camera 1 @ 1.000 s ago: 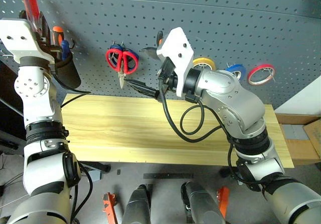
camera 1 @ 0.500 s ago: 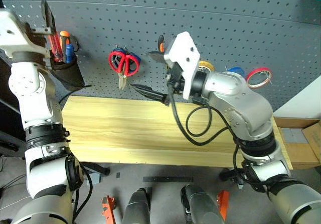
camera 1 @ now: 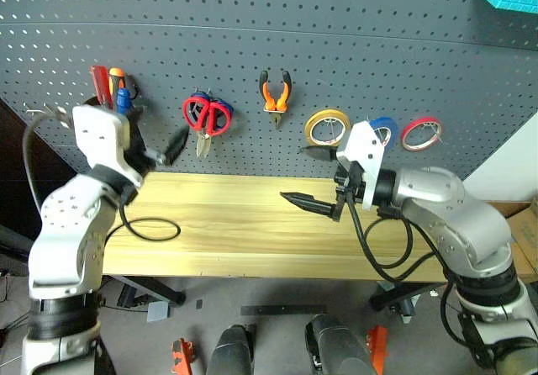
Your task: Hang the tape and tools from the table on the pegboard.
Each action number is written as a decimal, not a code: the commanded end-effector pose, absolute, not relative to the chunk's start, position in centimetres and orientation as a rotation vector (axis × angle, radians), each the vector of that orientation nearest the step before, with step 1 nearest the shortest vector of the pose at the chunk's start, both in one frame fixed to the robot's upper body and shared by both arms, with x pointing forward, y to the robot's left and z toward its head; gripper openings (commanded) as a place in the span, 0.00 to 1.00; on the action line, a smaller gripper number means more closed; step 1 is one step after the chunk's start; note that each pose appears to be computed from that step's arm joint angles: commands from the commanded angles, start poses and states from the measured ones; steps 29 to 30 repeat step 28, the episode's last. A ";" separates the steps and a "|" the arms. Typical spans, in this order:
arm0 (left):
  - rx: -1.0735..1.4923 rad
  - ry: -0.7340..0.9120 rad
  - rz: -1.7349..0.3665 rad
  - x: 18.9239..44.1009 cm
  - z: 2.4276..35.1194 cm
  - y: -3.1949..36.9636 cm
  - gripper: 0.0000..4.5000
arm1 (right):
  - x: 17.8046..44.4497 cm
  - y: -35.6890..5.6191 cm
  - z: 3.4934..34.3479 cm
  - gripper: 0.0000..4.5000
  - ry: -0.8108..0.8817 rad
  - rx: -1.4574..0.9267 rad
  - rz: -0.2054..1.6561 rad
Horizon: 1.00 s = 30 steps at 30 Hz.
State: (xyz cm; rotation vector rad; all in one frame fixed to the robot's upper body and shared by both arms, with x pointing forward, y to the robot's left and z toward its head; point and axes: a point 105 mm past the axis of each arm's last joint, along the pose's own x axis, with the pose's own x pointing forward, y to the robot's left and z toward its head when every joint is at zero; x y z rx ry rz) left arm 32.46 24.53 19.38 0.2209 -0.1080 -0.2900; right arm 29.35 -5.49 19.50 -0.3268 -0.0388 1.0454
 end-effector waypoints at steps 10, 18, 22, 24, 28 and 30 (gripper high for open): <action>0.119 0.137 0.017 31.2 9.5 27.8 0.99 | 33.0 -13.6 8.7 1.00 0.006 -0.252 0.410; 0.118 0.128 0.073 31.6 6.9 28.0 0.99 | 33.3 -18.7 2.9 1.00 0.082 -0.281 0.153; 0.091 0.115 0.118 31.9 6.4 28.5 0.99 | 32.6 -19.0 0.8 1.00 0.129 -0.264 0.159; 0.088 0.110 0.129 32.0 6.3 28.6 0.99 | 32.4 -18.9 0.4 1.00 0.136 -0.266 0.166; 0.146 0.081 0.147 32.5 6.8 28.8 0.99 | 32.3 -18.3 -0.2 1.00 0.141 -0.250 0.177; 0.146 0.081 0.147 32.5 6.8 28.8 0.99 | 32.3 -18.3 -0.2 1.00 0.141 -0.250 0.177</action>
